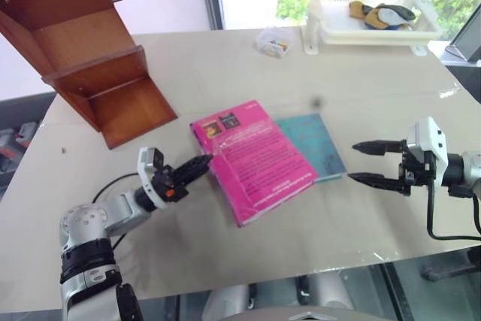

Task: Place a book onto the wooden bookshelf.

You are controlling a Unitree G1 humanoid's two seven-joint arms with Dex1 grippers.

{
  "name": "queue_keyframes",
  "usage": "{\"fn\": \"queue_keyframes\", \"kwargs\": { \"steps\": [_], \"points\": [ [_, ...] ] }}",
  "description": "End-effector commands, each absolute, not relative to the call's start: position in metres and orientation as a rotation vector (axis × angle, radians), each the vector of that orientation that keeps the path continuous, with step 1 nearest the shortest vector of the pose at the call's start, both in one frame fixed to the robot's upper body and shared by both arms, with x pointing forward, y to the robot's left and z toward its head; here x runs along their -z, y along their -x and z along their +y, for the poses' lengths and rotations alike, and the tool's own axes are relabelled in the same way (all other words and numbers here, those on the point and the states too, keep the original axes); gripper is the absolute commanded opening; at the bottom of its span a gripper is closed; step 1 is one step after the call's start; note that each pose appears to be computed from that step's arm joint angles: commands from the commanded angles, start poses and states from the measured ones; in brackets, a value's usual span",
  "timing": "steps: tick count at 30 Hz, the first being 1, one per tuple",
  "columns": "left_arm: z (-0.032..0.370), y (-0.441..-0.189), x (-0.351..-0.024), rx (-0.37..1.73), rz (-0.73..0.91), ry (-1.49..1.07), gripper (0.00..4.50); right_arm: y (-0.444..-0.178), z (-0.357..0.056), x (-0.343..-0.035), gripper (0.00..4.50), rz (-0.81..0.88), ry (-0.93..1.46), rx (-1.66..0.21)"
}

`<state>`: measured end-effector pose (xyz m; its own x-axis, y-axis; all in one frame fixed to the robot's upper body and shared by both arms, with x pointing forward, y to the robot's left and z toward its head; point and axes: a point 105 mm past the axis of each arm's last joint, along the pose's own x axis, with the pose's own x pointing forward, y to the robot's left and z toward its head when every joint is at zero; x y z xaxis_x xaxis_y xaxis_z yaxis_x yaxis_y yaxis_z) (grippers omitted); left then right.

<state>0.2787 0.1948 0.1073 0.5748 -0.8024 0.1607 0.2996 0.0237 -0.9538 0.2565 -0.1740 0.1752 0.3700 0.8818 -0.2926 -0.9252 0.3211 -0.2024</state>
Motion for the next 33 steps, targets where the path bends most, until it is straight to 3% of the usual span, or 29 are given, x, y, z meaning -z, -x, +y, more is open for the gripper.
{"fn": "queue_keyframes", "kwargs": {
  "steps": [1,9,16,20,25,33],
  "points": [
    [0.195,-0.284,-0.136,0.970,0.360,1.218,0.12,-0.257,-0.180,-0.185,3.15,0.104,0.394,-1.170],
    [0.152,-0.312,-0.239,1.089,0.022,0.775,0.12,-0.279,-0.216,-0.215,3.15,-0.006,0.282,-1.031],
    [0.111,-0.310,-0.319,1.088,-0.276,0.161,0.12,-0.294,-0.235,-0.235,3.15,-0.102,0.224,-0.963],
    [0.107,-0.313,-0.339,1.031,-0.365,-0.075,0.12,-0.299,-0.241,-0.246,3.15,-0.148,0.198,-0.947],
    [0.125,-0.319,-0.360,0.840,-0.441,-0.728,0.12,-0.304,-0.251,-0.266,3.15,-0.222,0.143,-0.948],
    [0.170,-0.310,-0.389,0.660,-0.426,-1.079,0.12,-0.306,-0.250,-0.266,3.15,-0.234,0.103,-1.016]
  ]
}}
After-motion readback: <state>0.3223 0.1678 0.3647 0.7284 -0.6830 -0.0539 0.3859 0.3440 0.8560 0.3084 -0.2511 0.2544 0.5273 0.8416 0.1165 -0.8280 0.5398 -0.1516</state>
